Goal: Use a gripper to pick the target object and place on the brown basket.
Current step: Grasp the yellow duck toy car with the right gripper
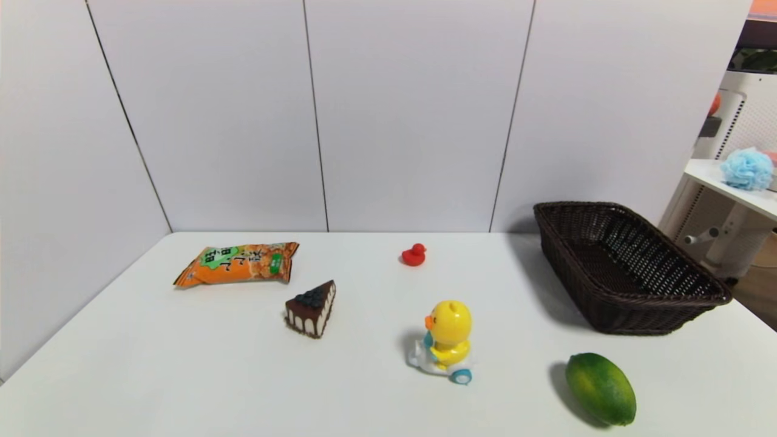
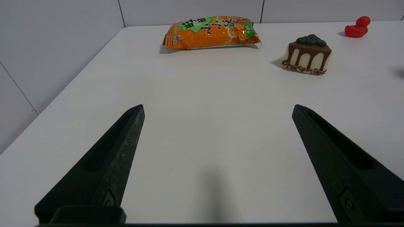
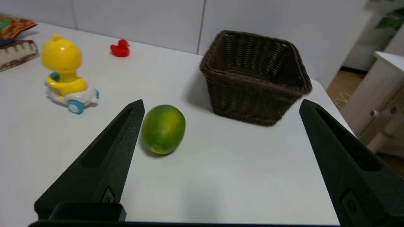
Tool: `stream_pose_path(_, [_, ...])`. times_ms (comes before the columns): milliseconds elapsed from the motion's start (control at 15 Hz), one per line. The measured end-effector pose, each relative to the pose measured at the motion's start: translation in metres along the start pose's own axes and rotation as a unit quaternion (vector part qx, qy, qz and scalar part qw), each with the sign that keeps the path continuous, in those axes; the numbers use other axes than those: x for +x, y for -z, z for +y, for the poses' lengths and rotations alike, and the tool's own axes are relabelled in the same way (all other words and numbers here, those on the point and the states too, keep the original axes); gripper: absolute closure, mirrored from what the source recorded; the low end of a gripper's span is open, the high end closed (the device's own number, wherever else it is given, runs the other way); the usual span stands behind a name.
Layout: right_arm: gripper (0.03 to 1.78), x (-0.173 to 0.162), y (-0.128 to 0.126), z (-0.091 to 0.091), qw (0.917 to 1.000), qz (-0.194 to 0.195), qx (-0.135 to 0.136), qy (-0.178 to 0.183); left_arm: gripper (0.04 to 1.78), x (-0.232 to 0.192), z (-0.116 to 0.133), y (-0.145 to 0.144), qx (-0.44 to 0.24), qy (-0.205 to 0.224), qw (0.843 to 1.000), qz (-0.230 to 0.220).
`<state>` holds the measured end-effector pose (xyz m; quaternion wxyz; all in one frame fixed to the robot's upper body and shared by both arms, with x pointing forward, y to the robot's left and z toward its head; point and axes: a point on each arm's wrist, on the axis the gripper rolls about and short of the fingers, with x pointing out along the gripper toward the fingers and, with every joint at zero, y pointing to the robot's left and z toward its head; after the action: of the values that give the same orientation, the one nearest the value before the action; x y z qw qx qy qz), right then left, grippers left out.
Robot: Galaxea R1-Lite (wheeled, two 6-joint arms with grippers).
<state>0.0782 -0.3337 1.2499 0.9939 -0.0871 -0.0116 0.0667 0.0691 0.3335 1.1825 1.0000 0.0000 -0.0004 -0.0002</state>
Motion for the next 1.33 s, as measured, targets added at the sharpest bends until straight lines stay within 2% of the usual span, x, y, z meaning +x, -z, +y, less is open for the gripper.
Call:
stream_pose_path(200, [0.11, 0.028, -0.042, -0.007, 0.994, 0.022, -0.052, -0.094, 0.13, 0.0, 0.0, 0.0, 0.0, 0.0, 1.0, 0.0])
stream_pose_path(333, [0.11, 0.054, -0.065, -0.011, 0.9806, 0.042, -0.075, -0.176, 0.13, 0.0, 0.0, 0.0, 0.0, 0.0, 1.0, 0.0])
stream_pose_path(467, [0.11, 0.08, -0.08, -0.015, 0.9618, 0.072, -0.081, -0.251, 0.13, 0.0, 0.0, 0.0, 0.0, 0.0, 1.0, 0.0])
stream_pose_path(667, [0.11, 0.119, -0.089, -0.018, 0.9333, 0.131, -0.084, -0.324, 0.13, 0.0, 0.0, 0.0, 0.0, 0.0, 1.0, 0.0])
stream_pose_path(933, [0.11, 0.172, -0.094, -0.001, 0.8887, 0.165, -0.099, -0.416, 0.13, 0.0, 0.0, 0.0, 0.0, 0.0, 1.0, 0.0])
stream_pose_path(1067, [0.11, 0.19, -0.086, 0.011, 0.8688, 0.185, -0.099, -0.449, 0.13, 0.0, 0.0, 0.0, 0.0, 0.0, 1.0, 0.0])
stream_pose_path(1333, [0.11, 0.217, -0.062, 0.029, 0.8364, 0.235, -0.091, -0.487, 0.13, 0.0, 0.0, 0.0, 0.0, 0.0, 1.0, 0.0])
